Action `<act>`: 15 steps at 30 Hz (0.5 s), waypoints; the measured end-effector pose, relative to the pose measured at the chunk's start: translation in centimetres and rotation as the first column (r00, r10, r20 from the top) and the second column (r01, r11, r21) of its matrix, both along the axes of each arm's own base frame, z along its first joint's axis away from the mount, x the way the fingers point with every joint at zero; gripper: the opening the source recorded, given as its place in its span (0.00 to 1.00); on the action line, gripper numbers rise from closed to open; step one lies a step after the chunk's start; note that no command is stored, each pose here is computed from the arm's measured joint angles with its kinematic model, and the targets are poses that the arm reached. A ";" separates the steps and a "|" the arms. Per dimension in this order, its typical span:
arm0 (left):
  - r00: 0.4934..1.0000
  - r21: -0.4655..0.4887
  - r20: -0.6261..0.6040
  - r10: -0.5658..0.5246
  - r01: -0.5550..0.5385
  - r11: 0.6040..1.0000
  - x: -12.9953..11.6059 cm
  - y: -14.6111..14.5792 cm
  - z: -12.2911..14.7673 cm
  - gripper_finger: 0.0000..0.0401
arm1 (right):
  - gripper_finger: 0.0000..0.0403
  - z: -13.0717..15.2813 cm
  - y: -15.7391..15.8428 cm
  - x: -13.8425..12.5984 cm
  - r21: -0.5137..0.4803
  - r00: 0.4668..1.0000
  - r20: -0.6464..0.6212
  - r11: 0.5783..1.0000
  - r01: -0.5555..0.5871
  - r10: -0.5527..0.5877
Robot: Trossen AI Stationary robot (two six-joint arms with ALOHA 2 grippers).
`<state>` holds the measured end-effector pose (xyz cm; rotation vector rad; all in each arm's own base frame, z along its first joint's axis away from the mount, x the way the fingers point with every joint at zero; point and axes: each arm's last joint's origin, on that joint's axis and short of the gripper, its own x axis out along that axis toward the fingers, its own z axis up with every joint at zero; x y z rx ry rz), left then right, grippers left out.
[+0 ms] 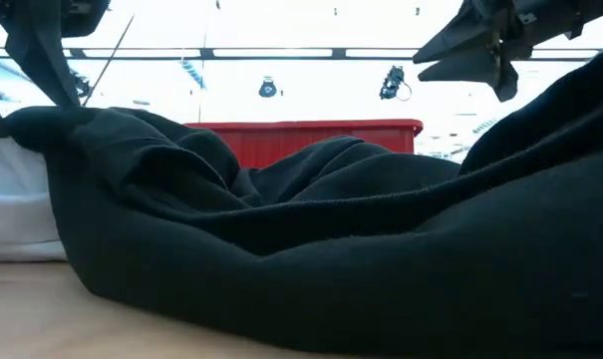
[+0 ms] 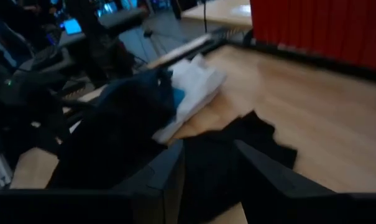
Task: Fold laundry
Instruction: Fold the black shirt
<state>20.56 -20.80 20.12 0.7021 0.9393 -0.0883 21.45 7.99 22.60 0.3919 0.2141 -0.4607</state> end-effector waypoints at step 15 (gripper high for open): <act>0.986 0.131 -0.137 0.092 -0.074 0.989 0.5 0.0 -0.3 0.32 | 0.35 -0.5 0.8 1.4 -0.051 0.998 0.026 0.997 -0.062 0.063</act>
